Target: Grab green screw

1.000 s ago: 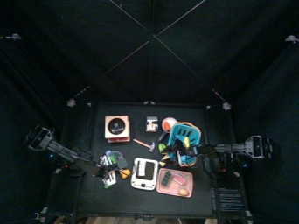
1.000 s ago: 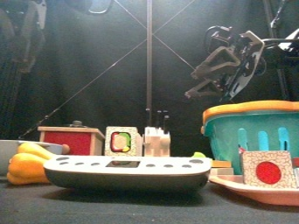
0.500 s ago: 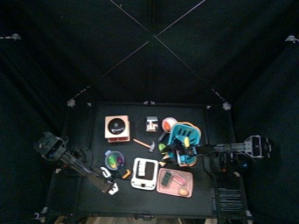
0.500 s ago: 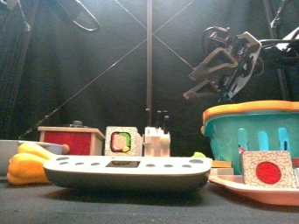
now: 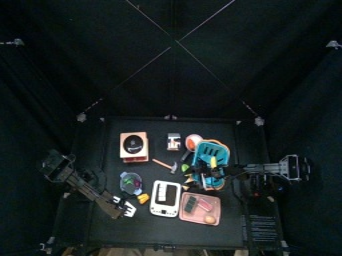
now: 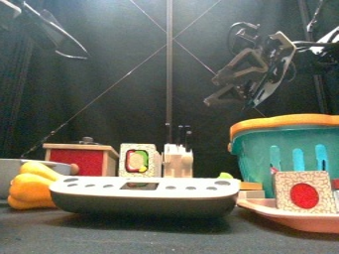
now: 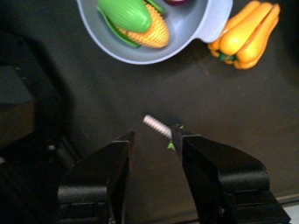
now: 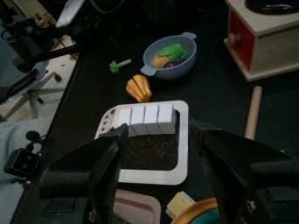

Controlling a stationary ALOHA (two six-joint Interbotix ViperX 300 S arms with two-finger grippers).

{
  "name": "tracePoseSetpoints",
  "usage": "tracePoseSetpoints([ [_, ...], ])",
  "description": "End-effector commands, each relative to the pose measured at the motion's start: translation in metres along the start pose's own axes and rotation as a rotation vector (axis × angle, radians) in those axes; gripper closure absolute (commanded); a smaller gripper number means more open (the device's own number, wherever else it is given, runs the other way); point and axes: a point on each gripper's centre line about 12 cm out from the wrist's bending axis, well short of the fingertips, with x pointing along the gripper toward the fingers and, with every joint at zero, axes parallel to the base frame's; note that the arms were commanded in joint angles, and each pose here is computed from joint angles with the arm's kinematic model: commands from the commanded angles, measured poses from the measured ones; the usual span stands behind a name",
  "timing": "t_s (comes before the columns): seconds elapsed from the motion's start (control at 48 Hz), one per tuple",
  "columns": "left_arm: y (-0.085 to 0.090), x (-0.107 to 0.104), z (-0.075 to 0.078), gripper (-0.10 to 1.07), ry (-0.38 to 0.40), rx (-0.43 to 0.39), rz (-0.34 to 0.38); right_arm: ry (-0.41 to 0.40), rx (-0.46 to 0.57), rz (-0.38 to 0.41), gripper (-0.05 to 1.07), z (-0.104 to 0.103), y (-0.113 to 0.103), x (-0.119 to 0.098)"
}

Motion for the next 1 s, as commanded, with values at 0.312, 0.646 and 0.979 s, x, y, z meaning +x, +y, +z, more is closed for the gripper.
tracePoseSetpoints([
  [0.312,-0.001,0.014,-0.017,0.19,-0.023,-0.294,-0.101,-0.027,-0.059,0.007,0.12,0.014,-0.002,0.000],
  [0.646,-0.002,0.030,-0.036,0.18,0.027,-0.414,-0.148,-0.026,-0.038,0.008,0.12,0.012,-0.001,0.001],
  [0.979,-0.004,0.042,-0.043,0.18,0.081,-0.425,-0.179,-0.030,-0.022,0.005,0.12,0.012,0.000,0.000],
])
